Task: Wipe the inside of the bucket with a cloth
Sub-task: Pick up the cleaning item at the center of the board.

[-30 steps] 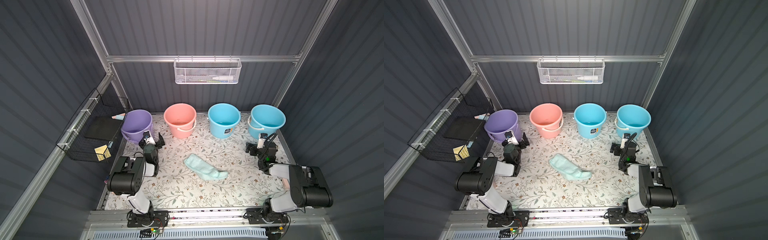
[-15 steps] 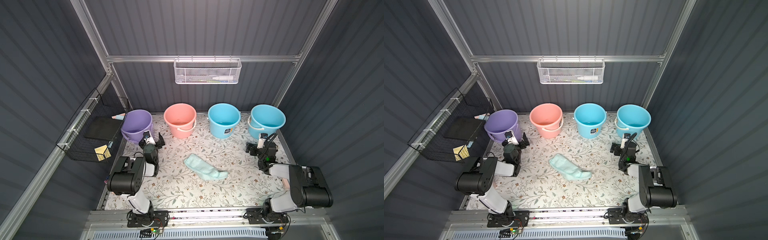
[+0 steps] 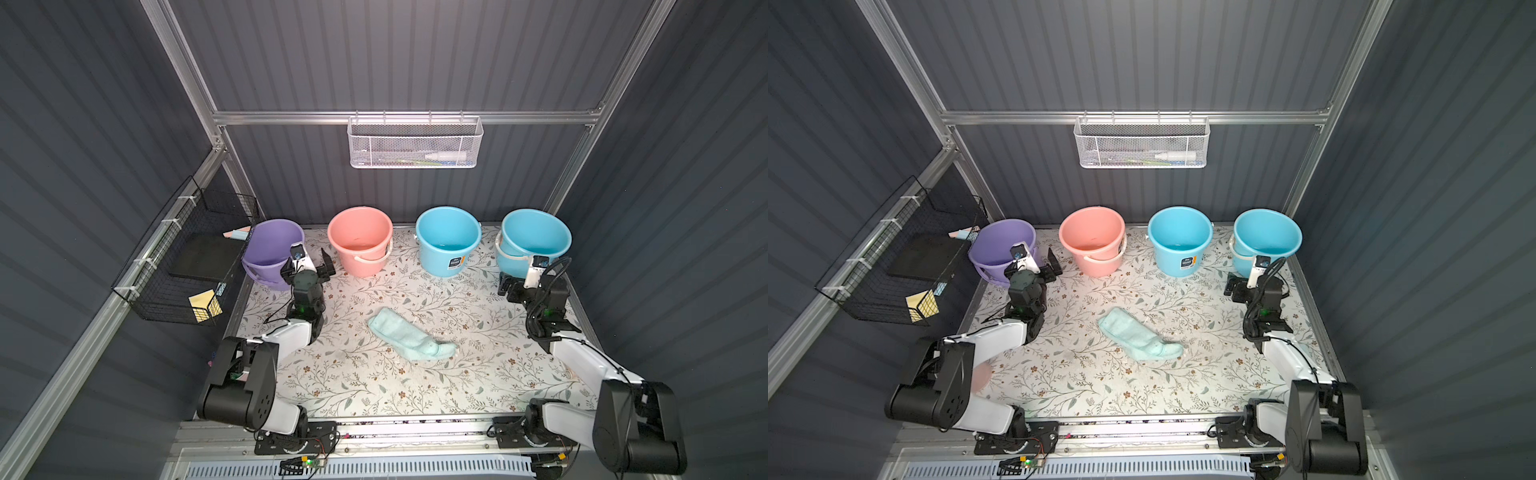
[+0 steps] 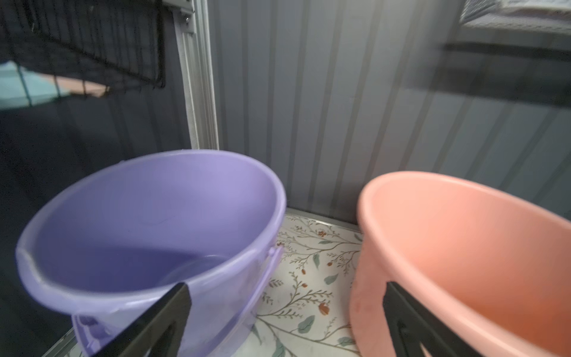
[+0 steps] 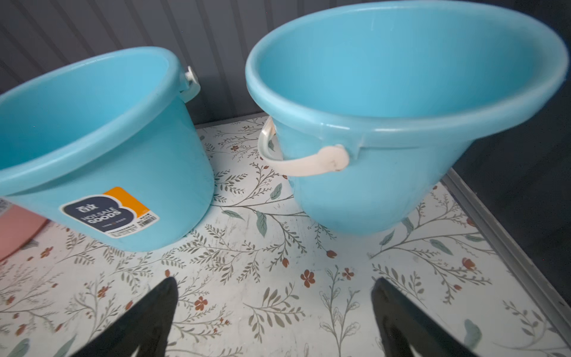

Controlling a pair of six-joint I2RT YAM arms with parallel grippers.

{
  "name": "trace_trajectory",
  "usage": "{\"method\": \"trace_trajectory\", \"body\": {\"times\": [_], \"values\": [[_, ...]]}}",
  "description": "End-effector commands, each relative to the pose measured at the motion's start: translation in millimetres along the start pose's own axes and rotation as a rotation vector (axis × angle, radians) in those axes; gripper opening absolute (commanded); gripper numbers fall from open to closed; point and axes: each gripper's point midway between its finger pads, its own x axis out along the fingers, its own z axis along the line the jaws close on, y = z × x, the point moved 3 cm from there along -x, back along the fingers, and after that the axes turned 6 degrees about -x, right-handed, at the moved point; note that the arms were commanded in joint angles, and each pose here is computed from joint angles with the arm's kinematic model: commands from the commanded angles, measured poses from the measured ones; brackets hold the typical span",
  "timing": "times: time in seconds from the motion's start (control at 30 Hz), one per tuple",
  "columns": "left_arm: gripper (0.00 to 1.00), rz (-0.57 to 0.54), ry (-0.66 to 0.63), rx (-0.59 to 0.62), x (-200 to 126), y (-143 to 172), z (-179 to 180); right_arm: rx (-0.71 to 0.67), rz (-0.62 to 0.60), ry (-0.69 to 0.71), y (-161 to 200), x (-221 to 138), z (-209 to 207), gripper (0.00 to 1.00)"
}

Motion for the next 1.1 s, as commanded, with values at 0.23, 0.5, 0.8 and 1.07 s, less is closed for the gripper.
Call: {"method": "trace_trajectory", "body": {"times": [0.23, 0.5, 0.8, 1.07], "values": [[0.99, 0.202, 0.019, -0.125, -17, -39, -22, 0.032, 0.362, -0.21, 2, -49, 98, 0.89], [1.0, 0.286, 0.056, -0.079, -23, -65, -34, 0.123, 0.699, -0.28, 30, -69, 171, 0.8], [1.0, 0.302, 0.078, 0.032, -17, -72, -37, 0.163, 0.899, 0.006, 63, -83, 227, 0.98], [1.0, 0.299, 0.082, 0.027, -23, -68, -32, 0.328, 1.016, 0.181, 100, -87, 279, 0.99]]}}
